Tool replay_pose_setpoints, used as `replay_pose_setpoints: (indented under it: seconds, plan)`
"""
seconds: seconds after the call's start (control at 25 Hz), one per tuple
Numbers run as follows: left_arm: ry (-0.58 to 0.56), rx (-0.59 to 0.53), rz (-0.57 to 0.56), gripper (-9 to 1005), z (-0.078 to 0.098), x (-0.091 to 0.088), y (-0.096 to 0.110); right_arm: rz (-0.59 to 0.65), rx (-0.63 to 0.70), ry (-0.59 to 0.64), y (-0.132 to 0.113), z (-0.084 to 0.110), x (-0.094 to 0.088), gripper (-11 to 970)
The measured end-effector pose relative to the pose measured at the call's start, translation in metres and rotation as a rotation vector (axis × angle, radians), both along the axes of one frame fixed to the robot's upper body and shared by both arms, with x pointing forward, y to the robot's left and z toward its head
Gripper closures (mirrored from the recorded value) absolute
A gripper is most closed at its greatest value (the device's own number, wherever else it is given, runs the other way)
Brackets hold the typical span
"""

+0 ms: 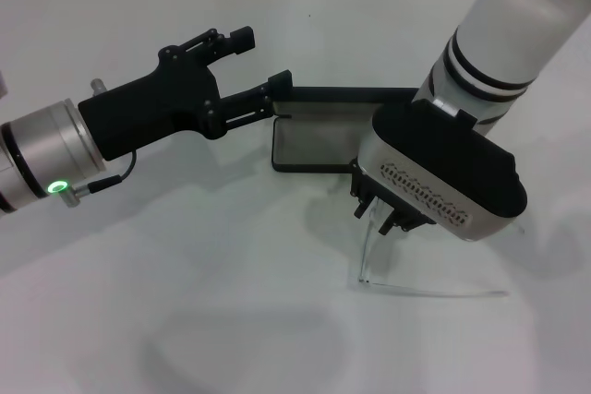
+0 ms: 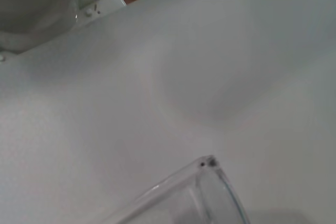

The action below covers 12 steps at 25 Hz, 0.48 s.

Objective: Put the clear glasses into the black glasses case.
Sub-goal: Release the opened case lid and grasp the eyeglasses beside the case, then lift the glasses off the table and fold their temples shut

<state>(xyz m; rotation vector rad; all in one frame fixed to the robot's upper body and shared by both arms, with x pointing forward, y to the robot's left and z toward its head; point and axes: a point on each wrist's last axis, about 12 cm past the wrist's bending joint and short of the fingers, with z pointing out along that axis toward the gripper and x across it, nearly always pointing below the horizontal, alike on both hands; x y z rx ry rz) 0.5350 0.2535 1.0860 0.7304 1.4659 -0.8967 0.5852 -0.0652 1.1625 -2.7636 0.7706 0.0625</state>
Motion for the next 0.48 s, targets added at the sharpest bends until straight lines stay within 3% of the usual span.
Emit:
replay_pose_setpoints:
  seconds: [0.28, 0.48]
  plan:
    - [0.033, -0.017, -0.006, 182, 0.002, 0.001, 0.000, -0.035, 0.010, 0.005, -0.001, 0.003, 0.003, 719]
    - [0.051, -0.032, -0.015, 184, 0.004, 0.002, 0.001, -0.118, 0.075, 0.068, -0.015, 0.018, 0.009, 875]
